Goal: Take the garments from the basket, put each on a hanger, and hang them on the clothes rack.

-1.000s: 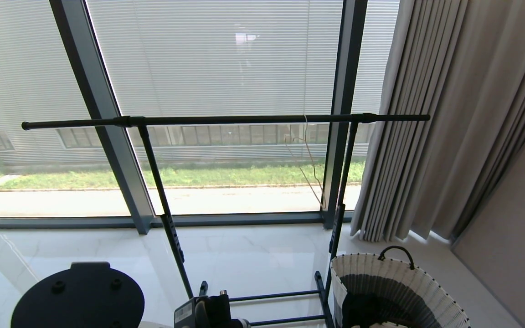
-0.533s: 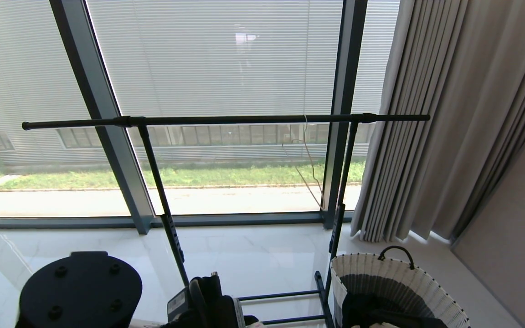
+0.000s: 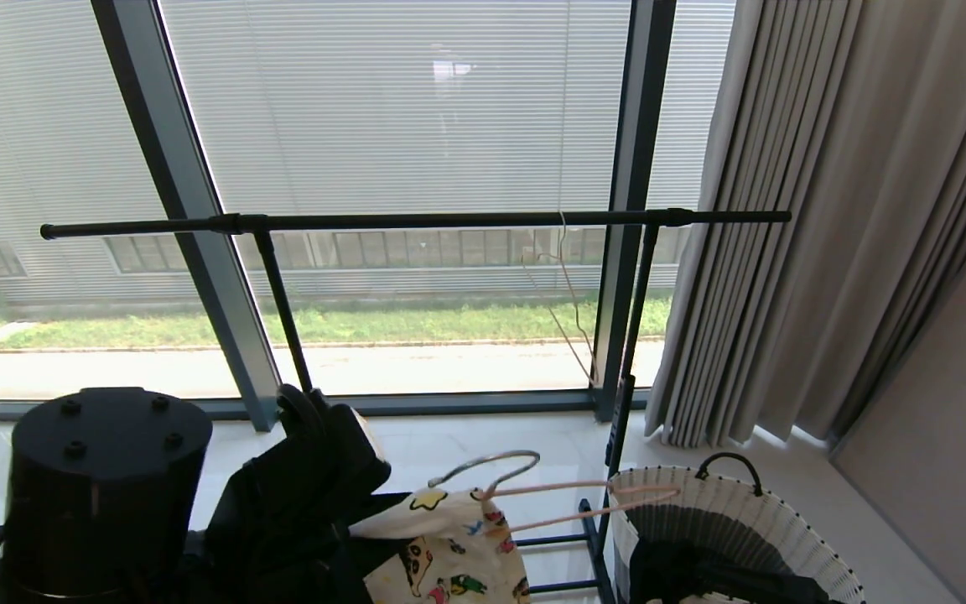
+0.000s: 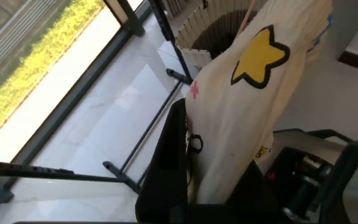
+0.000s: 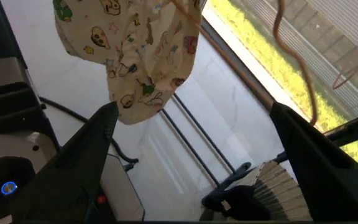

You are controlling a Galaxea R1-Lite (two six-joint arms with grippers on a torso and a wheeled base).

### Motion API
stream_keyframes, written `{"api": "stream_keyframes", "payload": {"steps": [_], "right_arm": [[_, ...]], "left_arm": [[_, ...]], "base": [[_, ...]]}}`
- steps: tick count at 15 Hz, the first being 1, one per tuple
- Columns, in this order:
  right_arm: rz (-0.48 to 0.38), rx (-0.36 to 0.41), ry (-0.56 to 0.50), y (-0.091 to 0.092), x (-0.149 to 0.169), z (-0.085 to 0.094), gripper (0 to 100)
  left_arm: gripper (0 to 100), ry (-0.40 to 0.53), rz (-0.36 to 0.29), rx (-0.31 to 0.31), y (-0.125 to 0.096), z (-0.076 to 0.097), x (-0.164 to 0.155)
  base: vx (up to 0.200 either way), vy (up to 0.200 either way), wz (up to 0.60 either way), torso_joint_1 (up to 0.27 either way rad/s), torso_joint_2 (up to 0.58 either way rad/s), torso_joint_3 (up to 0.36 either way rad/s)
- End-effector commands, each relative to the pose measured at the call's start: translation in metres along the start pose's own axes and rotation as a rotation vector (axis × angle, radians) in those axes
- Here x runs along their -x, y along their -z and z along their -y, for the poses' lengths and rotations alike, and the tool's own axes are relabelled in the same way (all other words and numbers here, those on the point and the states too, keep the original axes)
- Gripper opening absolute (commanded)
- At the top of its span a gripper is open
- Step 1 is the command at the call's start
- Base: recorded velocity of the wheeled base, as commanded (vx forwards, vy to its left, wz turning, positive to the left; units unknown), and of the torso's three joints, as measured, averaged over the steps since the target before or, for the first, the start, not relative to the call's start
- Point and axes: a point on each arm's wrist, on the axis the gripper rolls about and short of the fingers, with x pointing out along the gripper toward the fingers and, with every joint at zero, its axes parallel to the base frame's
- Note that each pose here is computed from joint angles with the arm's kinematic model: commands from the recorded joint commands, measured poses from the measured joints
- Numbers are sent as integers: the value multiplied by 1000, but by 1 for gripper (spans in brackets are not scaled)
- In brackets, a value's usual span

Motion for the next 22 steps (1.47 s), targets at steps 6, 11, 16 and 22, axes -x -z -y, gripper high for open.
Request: {"api": "stream_keyframes", "payload": {"steps": [6, 11, 16, 22], "right_arm": [[-33, -280, 204, -16, -74, 36, 100], [-33, -323, 267, -19, -123, 54, 100], [-13, -304, 268, -25, -157, 39, 100], [-66, -282, 296, -13, -156, 20, 100]], "left_arm": [[0, -119, 167, 54, -25, -11, 32], [0, -99, 218, 35, -31, -5, 42], [0, -90, 230, 29, -34, -1, 43], [0, -105, 235, 35, -36, -2, 45]], "base": [[0, 0, 0, 0, 0, 0], [0, 0, 0, 0, 0, 0], [0, 0, 0, 0, 0, 0], [0, 0, 0, 0, 0, 0]]}}
